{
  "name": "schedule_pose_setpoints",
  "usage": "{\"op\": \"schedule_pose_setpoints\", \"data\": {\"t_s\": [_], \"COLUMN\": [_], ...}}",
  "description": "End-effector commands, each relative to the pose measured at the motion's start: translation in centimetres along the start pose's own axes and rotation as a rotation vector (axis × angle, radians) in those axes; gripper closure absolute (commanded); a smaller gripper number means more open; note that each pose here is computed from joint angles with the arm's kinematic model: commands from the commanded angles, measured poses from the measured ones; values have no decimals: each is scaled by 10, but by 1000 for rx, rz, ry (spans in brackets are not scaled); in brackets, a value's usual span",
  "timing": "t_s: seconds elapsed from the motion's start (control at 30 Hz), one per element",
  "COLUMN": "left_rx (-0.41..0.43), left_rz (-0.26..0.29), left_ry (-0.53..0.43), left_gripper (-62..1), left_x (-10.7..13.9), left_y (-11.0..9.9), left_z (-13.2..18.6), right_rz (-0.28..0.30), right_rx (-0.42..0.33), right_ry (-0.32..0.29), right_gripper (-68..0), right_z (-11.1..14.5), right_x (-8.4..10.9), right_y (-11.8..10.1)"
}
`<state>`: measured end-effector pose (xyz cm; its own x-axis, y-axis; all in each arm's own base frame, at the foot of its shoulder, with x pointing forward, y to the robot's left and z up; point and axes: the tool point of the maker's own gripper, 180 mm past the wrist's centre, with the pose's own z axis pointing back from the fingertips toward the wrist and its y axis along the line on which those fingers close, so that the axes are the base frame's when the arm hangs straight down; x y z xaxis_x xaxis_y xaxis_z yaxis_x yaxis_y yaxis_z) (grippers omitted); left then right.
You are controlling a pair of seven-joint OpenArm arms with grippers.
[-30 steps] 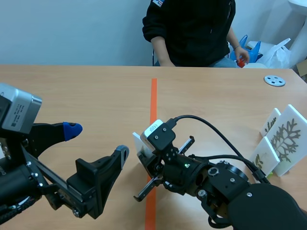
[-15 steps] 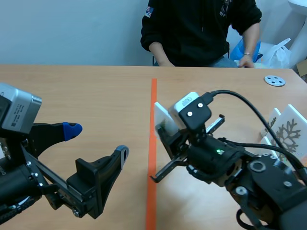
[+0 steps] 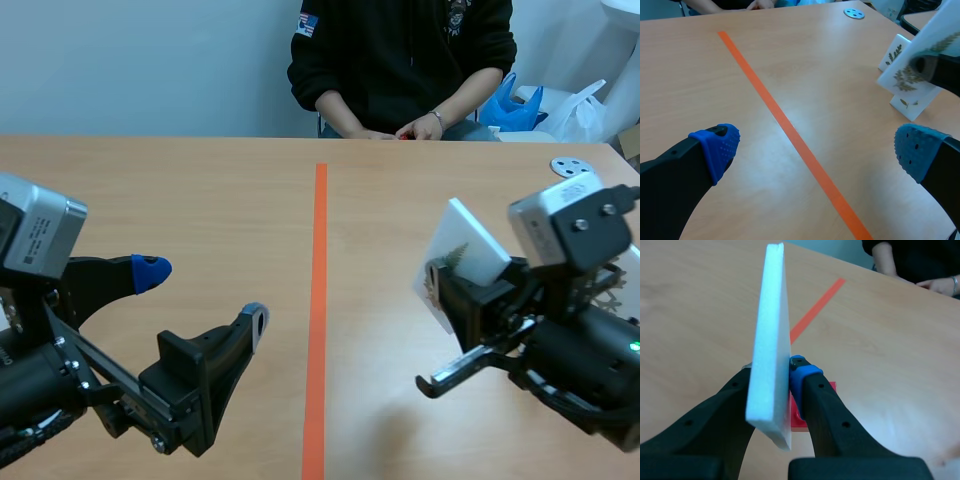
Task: Sort the leaf by its shape. The table is split by an orange tape line. A compound leaf with several leaflets goes to the left side, a simple leaf with one blade goes to the right side. Return to the home posture when a red brick is placed on the table.
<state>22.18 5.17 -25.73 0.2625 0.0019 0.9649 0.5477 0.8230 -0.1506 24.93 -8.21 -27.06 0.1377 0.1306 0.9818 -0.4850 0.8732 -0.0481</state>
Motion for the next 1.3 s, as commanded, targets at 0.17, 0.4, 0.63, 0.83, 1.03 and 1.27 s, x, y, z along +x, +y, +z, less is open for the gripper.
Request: {"op": "schedule_pose_setpoints", "data": {"t_s": [0.17, 0.4, 0.63, 0.83, 1.03, 1.27], "left_rx": [-1, -1, -1, -1, -1, -1], "left_rz": [-1, -1, -1, -1, -1, -1], "left_ry": [-25, -25, -25, -25, -25, -25], "left_gripper": [-623, -623, -623, -623, -623, -623], "left_x": [6, 6, 6, 6, 6, 6], "left_y": [1, 1, 1, 1, 1, 1], "left_z": [-1, -1, -1, -1, -1, -1], "right_rz": [-51, -54, -102, -149, -178, -176], "right_rx": [-75, -111, -148, -194, -233, -281], "right_ry": [11, 59, 134, 166, 186, 190], "right_gripper": [-13, -13, -13, -13, -55, -156], "right_z": [25, 37, 40, 36, 34, 40], "right_x": [-2, -16, -55, -86, -107, -116], "right_y": [-27, -37, -48, -63, -75, -83]}}
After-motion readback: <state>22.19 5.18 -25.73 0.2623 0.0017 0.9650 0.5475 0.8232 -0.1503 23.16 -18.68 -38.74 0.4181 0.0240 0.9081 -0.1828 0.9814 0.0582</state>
